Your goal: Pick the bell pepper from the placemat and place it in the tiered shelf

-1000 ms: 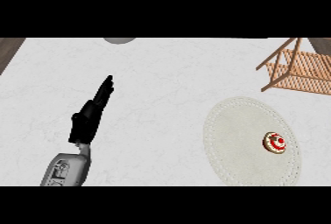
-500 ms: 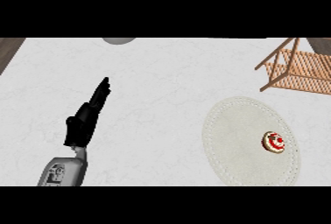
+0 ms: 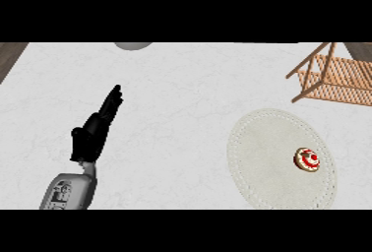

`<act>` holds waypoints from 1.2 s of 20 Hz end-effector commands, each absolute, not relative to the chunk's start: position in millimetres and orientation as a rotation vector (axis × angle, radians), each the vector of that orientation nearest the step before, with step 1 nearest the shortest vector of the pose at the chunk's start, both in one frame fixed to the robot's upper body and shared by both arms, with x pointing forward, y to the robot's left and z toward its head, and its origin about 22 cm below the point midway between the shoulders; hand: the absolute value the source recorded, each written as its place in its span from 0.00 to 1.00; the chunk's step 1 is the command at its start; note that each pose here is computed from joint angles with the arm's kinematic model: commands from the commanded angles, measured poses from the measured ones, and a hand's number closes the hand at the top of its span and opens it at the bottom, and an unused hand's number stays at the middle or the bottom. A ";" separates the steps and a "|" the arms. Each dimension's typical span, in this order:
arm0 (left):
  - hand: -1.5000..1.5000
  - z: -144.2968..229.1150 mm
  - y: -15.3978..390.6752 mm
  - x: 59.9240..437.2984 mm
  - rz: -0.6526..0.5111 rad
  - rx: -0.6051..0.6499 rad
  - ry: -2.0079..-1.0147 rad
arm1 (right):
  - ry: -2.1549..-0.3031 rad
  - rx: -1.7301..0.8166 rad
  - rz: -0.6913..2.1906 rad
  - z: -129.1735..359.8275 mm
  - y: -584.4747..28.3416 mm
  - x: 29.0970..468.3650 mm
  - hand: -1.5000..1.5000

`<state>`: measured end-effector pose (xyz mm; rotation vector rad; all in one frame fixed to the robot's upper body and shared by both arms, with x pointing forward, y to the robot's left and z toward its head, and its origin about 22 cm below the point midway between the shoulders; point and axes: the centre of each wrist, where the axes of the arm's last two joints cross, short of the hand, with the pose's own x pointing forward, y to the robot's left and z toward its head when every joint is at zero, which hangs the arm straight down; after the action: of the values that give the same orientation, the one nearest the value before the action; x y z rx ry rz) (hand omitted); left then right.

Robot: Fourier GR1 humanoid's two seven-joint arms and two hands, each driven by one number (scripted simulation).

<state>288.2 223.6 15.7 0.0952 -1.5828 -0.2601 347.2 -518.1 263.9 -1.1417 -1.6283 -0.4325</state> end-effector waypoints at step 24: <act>0.50 7.7 233.6 271.0 -0.222 0.130 -1.563 | -1.338 -1.039 -0.655 290.4 -667.0 93.6 0.00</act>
<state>277.4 230.1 12.2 0.1226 -1.5674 -0.2296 129.6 -657.0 298.4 -1.0476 -1.3570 -0.7285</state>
